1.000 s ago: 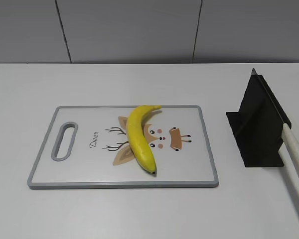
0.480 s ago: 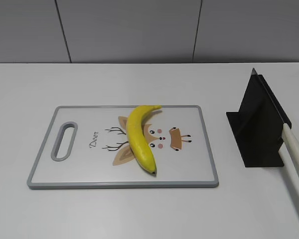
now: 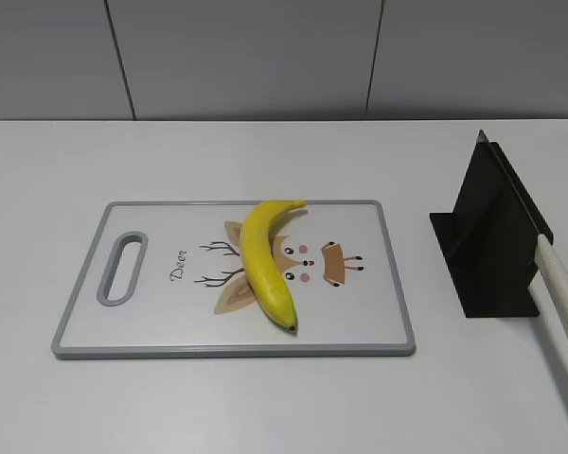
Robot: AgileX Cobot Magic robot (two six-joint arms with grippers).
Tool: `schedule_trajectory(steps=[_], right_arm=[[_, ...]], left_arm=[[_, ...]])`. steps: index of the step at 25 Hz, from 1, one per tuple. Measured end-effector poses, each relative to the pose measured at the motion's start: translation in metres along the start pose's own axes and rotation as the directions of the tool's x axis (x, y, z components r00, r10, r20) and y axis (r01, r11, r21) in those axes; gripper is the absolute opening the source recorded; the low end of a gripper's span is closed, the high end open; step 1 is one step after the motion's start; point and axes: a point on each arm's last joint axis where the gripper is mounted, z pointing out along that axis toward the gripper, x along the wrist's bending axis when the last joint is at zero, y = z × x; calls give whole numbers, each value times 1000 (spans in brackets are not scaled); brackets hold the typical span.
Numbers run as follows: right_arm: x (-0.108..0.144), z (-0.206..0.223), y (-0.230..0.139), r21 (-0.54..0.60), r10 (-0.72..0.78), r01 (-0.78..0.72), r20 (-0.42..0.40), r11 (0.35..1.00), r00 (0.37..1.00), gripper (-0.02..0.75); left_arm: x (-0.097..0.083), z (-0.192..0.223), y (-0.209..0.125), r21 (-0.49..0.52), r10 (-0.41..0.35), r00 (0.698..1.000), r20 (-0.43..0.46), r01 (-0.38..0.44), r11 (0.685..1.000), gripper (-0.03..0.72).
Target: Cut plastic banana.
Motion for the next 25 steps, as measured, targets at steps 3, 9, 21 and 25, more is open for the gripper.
schedule_trajectory(steps=[3, 9, 21, 25], right_arm=[[0, 0, 0, 1, 20, -20, 41, 1000, 999, 520], [0, 0, 0, 1, 27, -27, 55, 1000, 998, 520], [0, 0, 0, 1, 27, -27, 55, 1000, 998, 518], [0, 0, 0, 1, 27, -27, 55, 1000, 998, 518]], left_arm=[[0, 0, 0, 0, -3, 1000, -1, 3, 1000, 589], [2, 0, 0, -1, -37, 999, -27, 37, 999, 589], [1, 0, 0, 0, -86, 990, -110, 87, 996, 589], [1, 0, 0, 0, -87, 990, -110, 88, 996, 589]])
